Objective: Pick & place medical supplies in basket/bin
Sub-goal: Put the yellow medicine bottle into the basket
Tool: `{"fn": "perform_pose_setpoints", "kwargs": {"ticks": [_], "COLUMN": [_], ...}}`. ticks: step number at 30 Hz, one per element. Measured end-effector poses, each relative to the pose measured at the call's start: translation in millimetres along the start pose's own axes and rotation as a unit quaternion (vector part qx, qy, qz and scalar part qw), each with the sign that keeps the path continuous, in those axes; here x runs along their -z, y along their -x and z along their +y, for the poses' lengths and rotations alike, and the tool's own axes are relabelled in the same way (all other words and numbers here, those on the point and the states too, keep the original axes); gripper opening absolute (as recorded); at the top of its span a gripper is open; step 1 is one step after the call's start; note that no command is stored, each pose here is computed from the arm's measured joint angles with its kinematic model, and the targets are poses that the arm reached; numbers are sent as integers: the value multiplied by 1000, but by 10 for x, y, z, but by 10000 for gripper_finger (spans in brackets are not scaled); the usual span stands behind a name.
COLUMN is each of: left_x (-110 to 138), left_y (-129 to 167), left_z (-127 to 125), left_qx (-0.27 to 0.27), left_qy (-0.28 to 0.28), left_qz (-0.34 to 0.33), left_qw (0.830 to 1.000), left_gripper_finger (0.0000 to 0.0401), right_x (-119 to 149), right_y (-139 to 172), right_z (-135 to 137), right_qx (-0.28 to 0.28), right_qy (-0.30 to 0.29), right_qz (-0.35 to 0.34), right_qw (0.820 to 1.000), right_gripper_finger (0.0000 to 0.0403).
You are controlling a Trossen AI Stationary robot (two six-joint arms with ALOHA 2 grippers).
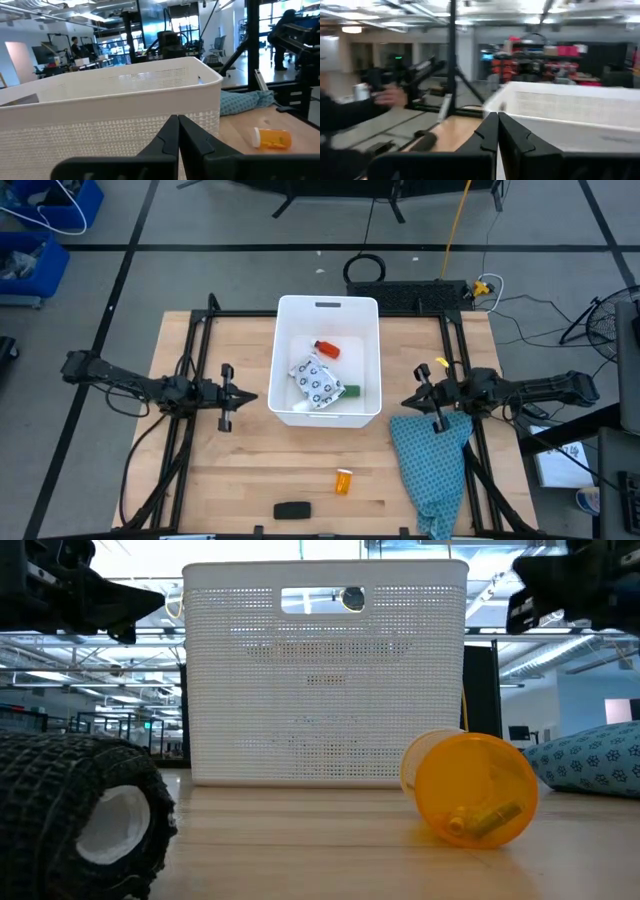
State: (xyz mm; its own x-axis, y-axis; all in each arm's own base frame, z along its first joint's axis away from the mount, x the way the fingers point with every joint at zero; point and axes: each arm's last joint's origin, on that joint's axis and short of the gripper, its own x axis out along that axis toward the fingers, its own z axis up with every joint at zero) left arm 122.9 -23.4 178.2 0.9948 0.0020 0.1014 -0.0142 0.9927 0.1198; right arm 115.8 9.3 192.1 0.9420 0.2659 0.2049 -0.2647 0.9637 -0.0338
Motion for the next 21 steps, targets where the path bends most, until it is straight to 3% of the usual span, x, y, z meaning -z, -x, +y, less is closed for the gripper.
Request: {"fn": "perform_pose_setpoints", "kwargs": {"ticks": [2, 8, 15, 21], "left_x": [0, 6, 40, 60], "left_y": [0, 0, -3, -2], "left_z": [0, -1, -7, -9], "left_qx": [0, 0, 2, 3], "left_qy": [4, 17, 33, 50], "left_qz": [0, 3, 21, 31], "left_qw": [1000, 1000, 999, 998], "left_gripper_finger": [12, 31, 31, 31], "right_x": [3, -430, -687, -749], "right_y": [-13, -213, -740, -1430], "right_z": [36, 151, 292, 598], "right_qx": [-21, -77, -57, -121], "right_qy": [6, 41, 37, 75], "right_qz": [5, -21, 116, 229], "right_qw": [1000, 996, 991, 963], "right_gripper_finger": [0, 0, 0, 0]}}
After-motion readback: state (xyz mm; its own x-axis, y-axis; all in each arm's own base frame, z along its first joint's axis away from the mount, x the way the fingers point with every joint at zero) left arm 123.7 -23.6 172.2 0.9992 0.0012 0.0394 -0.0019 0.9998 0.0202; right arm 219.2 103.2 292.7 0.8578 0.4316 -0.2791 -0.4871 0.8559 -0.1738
